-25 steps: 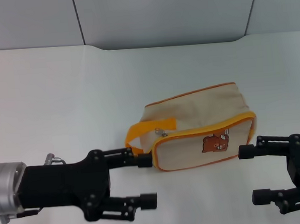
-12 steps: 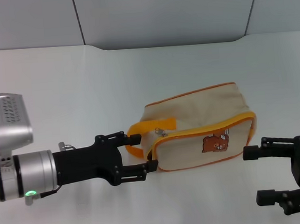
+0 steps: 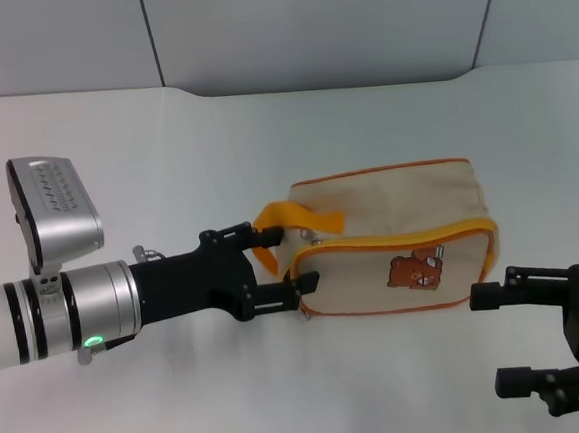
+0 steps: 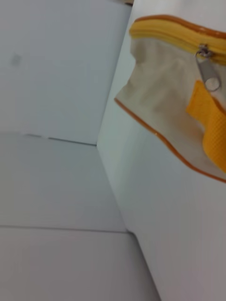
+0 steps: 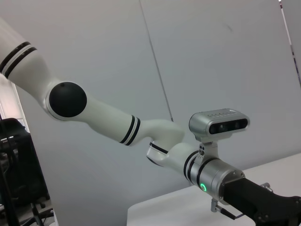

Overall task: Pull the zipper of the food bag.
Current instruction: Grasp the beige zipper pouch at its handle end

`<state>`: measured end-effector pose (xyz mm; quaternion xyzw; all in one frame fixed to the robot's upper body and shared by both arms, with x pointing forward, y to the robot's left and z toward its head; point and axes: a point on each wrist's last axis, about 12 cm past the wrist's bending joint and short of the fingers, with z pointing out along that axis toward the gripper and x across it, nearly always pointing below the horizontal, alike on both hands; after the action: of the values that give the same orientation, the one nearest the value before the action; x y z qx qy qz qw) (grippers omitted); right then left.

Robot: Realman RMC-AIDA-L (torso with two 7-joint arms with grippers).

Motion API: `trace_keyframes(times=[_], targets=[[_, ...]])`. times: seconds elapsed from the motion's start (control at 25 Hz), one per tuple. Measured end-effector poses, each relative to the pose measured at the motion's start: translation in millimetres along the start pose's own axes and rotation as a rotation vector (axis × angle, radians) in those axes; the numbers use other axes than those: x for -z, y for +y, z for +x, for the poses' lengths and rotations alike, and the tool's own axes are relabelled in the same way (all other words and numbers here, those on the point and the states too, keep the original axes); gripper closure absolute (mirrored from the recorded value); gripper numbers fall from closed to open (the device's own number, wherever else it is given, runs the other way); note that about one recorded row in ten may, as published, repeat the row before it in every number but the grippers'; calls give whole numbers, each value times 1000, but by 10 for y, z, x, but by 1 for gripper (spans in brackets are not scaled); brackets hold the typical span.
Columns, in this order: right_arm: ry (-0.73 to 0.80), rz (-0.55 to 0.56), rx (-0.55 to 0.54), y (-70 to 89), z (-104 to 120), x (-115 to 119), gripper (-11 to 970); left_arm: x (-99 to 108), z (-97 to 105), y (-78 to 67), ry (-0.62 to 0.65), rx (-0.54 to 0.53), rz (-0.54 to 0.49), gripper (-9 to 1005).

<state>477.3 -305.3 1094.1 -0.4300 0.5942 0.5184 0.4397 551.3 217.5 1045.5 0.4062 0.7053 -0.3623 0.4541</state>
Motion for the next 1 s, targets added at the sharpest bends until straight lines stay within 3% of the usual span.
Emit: trace_keyframes(times=[0.52, 0.96, 1.0], targets=[[-1, 12, 10, -37, -25, -11, 134, -40, 33, -29, -30, 22, -17, 227], [-17, 33, 16, -38, -26, 13, 135, -125, 30, -71, -39, 11, -1, 480], [-16, 34, 16, -37, -24, 14, 135, -125, 26, -74, -44, 13, 1, 601]])
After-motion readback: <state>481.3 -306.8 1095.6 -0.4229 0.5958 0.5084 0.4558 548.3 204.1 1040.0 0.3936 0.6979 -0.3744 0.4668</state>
